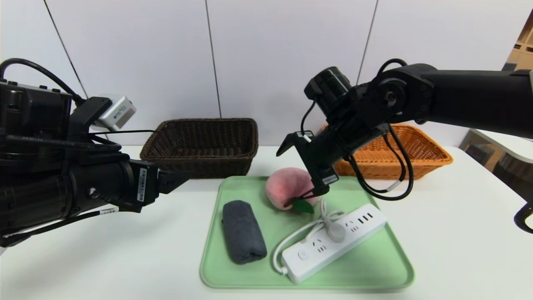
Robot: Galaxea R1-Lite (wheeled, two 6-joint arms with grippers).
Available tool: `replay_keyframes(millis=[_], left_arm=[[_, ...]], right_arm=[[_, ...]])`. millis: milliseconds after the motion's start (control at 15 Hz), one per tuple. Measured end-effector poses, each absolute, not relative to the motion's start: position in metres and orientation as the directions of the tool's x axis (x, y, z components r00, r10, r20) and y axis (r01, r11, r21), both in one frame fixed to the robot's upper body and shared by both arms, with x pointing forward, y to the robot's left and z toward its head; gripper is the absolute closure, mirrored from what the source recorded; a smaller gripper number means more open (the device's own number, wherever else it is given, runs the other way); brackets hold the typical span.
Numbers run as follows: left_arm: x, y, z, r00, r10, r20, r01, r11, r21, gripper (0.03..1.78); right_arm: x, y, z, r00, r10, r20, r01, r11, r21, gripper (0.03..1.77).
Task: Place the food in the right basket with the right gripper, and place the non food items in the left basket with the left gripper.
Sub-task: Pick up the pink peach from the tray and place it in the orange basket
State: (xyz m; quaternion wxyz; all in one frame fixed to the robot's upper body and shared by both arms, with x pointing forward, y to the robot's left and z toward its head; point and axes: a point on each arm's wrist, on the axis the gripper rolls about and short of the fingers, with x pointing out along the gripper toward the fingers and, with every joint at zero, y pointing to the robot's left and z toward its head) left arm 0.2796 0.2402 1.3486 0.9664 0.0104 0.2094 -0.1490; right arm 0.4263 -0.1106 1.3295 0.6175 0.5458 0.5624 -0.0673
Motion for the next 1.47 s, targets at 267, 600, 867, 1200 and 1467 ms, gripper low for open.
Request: replay_keyframes(millis=[267, 600, 867, 1200, 1467], left_arm=[[0.279, 0.24, 1.348, 0.867, -0.283, -0.411, 0.292, 0.955, -0.042, 0.12], [0.279, 0.241, 1.347, 0.867, -0.283, -0.411, 0.293, 0.955, -0.039, 0.12], [0.279, 0.241, 1.348, 0.868, -0.283, -0.409, 0.295, 0.955, -0.035, 0.12], [0.279, 0.24, 1.349, 0.869, -0.284, -0.405, 0.296, 0.955, -0.035, 0.12], [0.279, 0.24, 1.35, 0.87, -0.284, -0.404, 0.296, 0.955, -0.035, 0.12]], right_arm=[[0.434, -0.113, 1.322, 0.326, 0.553, -0.767, 0.756, 0.335, 0.563, 0.1], [0.44, -0.115, 1.314, 0.286, 0.584, -0.76, 0.798, 0.294, 0.526, 0.1], [0.445, -0.115, 1.307, 0.263, 0.591, -0.763, 0.822, 0.278, 0.498, 0.1], [0.452, -0.118, 1.297, 0.256, 0.584, -0.77, 0.842, 0.257, 0.475, 0.1], [0.457, -0.118, 1.289, 0.249, 0.576, -0.778, 0.85, 0.255, 0.461, 0.1]])
